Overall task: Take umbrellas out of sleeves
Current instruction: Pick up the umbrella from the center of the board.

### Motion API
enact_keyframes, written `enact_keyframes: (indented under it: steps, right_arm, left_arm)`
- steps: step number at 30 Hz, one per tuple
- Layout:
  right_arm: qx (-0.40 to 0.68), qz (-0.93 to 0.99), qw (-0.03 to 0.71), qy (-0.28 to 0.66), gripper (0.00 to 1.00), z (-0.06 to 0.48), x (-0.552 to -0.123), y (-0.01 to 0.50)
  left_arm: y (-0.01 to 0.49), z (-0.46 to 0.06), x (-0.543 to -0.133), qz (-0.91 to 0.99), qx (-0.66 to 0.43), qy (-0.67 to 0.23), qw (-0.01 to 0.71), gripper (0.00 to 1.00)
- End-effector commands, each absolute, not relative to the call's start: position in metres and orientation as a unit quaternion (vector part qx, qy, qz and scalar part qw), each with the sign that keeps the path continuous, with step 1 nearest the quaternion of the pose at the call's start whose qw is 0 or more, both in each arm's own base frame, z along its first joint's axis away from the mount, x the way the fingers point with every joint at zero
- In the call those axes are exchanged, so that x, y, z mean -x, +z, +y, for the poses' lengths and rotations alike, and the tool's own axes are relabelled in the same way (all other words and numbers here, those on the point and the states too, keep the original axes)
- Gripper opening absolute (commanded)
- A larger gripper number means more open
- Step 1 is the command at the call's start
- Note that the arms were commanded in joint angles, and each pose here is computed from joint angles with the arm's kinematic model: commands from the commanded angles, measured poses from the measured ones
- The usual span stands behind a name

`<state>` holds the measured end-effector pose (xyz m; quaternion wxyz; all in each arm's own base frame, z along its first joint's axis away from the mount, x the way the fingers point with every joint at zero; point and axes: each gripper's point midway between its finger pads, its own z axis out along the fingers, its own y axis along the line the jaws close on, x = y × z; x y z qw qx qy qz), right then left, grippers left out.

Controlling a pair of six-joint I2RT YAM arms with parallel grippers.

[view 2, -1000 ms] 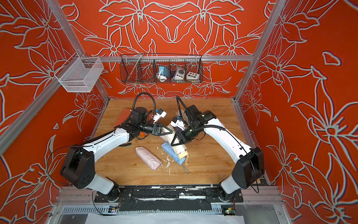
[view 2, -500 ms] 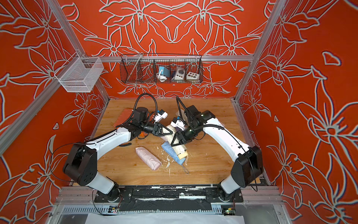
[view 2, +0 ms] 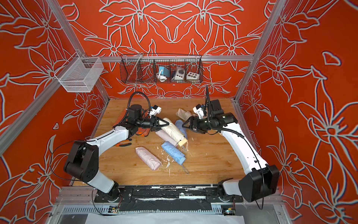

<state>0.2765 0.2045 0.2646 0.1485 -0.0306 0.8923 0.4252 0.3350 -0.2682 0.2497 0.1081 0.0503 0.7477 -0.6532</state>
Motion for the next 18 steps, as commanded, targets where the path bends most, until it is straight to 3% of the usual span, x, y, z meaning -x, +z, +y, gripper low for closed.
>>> enact_keyframes:
  steps: [1, 7, 18]
  right_arm:
    - [-0.076, 0.886, 0.129, 0.438, 0.78, 0.200, -0.284, 0.259]
    - [-0.120, 0.879, 0.110, 0.449, 0.77, 0.195, -0.265, 0.246]
    - [-0.111, 0.833, 0.115, 0.530, 0.73, 0.224, -0.265, 0.245]
  left_arm:
    - [0.268, -0.259, -0.350, 0.714, 0.015, -0.692, 0.108, 0.18]
    - [0.250, -0.251, -0.361, 0.692, 0.094, -0.710, 0.088, 0.18]
    - [0.242, -0.249, -0.356, 0.690, 0.107, -0.711, 0.079, 0.19]
